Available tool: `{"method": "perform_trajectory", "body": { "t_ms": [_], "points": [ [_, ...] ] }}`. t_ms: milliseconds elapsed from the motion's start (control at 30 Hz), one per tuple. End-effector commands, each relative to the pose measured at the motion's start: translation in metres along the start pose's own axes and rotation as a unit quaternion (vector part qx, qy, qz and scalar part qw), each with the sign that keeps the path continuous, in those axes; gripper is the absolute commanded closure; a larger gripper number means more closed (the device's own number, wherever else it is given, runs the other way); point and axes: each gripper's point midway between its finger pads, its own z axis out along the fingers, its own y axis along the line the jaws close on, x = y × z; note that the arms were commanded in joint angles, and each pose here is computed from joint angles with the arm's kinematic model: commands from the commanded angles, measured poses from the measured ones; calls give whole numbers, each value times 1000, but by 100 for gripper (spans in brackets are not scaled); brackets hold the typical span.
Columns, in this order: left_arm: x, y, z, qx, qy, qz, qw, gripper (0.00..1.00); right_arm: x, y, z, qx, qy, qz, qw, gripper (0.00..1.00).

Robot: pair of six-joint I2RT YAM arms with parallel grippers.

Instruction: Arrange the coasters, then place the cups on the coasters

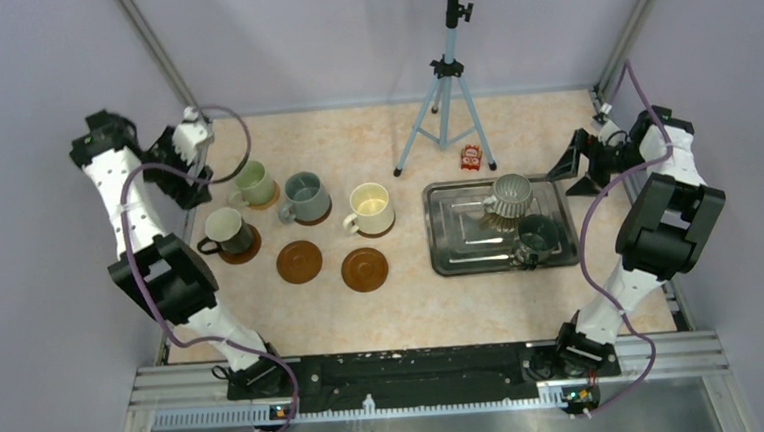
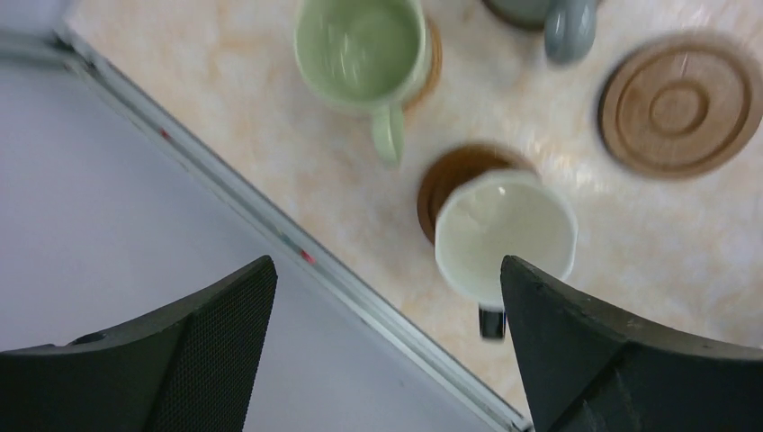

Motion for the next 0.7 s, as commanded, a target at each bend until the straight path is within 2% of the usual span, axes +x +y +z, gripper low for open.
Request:
{"method": "perform_trajectory", "body": {
  "t_ms": [0, 167, 367, 467, 500, 667],
  "points": [
    [-92, -3, 5, -16, -44, -31, 998, 1, -22, 8, -10, -13, -27, -21, 999, 11],
    [-194, -28, 27, -23, -93, -4, 995, 1, -25, 9, -14, -2, -34, -32, 999, 11],
    [-294, -119, 75, 56, -153, 16, 986, 1, -25, 6, -16, 12, -36, -39, 999, 11],
    [-323, -165, 111, 68, -156, 23, 985, 1, -27, 6, -17, 17, -41, -38, 998, 11],
    [-334, -190, 124, 80, -153, 39, 984, 1, -27, 7, -18, 18, -42, -37, 998, 11],
    [-363, -276, 174, 139, -147, 63, 977, 1, -30, 1, -19, 38, -51, -35, 997, 11]
  ]
}}
